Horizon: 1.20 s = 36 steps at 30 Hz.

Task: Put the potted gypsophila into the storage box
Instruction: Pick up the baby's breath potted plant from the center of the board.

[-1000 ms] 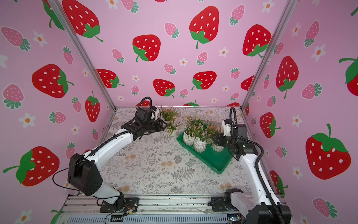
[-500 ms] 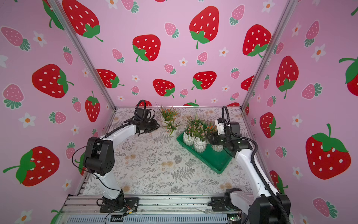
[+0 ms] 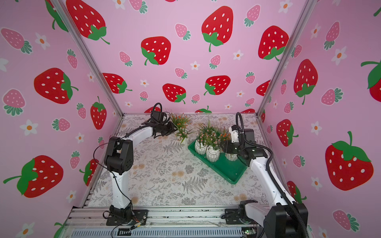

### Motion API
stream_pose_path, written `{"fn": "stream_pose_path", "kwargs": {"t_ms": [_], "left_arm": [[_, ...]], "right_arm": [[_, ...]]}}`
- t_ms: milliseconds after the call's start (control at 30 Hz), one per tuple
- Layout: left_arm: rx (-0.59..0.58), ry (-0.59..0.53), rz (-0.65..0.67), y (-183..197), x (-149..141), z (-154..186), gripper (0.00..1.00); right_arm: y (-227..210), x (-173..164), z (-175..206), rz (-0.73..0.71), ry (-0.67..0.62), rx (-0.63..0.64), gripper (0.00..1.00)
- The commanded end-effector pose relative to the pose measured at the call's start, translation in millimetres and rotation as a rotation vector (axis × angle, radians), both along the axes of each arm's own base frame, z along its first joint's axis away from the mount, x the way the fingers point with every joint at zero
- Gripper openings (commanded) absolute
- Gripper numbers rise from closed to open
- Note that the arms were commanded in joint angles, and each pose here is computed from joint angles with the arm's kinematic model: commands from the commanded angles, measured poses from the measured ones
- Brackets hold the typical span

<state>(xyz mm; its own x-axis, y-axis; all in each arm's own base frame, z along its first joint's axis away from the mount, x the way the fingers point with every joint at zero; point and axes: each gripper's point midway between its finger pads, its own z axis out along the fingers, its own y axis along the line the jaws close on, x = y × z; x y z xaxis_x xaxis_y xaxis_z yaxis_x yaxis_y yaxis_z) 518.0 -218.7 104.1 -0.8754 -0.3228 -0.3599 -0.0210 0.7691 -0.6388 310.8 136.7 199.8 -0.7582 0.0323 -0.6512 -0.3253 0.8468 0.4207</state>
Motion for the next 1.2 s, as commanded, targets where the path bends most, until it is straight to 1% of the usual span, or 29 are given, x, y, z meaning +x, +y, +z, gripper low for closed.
{"fn": "stream_pose_path", "kwargs": {"t_ms": [0, 67, 300, 400, 533, 733, 900, 1133, 1167], "left_arm": [[-0.002, -0.02, -0.042, -17, -3, 12, 0.37], [0.035, -0.004, -0.047, -18, -8, 4, 0.37], [0.172, 0.058, -0.028, -3, -13, -24, 0.33], [0.22, 0.084, -0.041, -1, -13, -32, 0.28], [0.266, 0.092, -0.041, 3, -9, -38, 0.23], [0.284, 0.125, -0.072, 1, -14, -52, 0.22], [0.289, 0.126, -0.101, -3, -19, -52, 0.21], [0.288, 0.111, -0.157, -15, -26, -47, 0.07], [0.285, 0.109, -0.161, -16, -27, -45, 0.01]], "right_arm": [[3, 8, 11, 0.015, -0.044, -0.009, 0.4], [3, 9, 12, 0.018, -0.044, -0.009, 0.4], [1, 6, 12, 0.014, -0.05, -0.019, 0.4], [1, 4, 14, 0.011, -0.046, -0.008, 0.4], [-2, -1, 17, -0.005, -0.056, -0.012, 0.4], [-7, -6, 13, -0.026, -0.047, -0.025, 0.4], [-14, -9, 11, -0.05, -0.05, -0.054, 0.4], [-20, -12, 12, -0.068, -0.048, -0.076, 0.4], [-21, -13, 12, -0.073, -0.051, -0.079, 0.4]]}}
